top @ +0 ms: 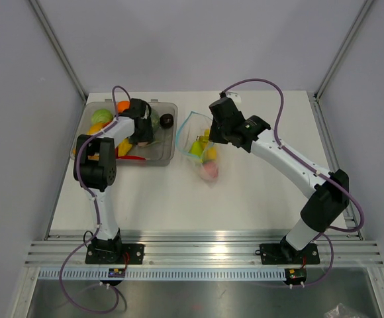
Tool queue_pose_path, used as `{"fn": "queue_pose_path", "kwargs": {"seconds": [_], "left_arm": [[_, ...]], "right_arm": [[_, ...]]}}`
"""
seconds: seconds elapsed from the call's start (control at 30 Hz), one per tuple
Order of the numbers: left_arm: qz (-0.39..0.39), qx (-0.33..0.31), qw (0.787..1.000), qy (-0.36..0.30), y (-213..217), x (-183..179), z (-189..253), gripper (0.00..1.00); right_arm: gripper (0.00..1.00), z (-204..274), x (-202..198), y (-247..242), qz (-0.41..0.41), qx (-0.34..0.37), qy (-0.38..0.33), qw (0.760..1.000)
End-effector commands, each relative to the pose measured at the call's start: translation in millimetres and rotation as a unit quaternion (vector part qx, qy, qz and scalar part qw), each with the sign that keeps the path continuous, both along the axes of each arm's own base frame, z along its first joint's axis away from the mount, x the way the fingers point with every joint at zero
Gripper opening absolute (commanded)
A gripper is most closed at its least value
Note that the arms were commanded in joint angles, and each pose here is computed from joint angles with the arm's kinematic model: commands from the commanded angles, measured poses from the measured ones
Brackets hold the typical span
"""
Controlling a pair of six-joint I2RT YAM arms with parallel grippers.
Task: Place the food in the zip-top bag and seal the zipper
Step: Pick up the fake fruit from the bin.
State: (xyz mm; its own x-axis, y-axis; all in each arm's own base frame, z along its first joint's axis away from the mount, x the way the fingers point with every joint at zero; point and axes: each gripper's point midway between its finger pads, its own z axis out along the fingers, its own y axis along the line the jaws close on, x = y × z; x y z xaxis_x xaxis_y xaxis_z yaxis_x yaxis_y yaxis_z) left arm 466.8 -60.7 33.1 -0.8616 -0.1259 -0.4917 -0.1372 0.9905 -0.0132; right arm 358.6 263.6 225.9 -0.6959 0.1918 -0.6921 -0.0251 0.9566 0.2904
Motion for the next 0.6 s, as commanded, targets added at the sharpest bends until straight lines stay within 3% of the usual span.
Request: {"fn": "queue_pose_path", "kwargs": {"seconds": [0.0,0.27,0.57], "left_arm": [[0.001,-0.018,0.999,-0.049,-5,7,35,0.40],[0.004,-0.040,0.997,-0.062,-6,-36,90,0.34],[-0.028,-0.078,0.986,-0.141,-16,-76,183,0.30]], "right_arm": [[0.00,19,6,0,-0.002,0.013,-0.022,1.000],[0.00,16,2,2,0.002,0.024,-0.016,1.000],[0.00,14,2,10,0.009,0.034,-0.009,0.999]]}}
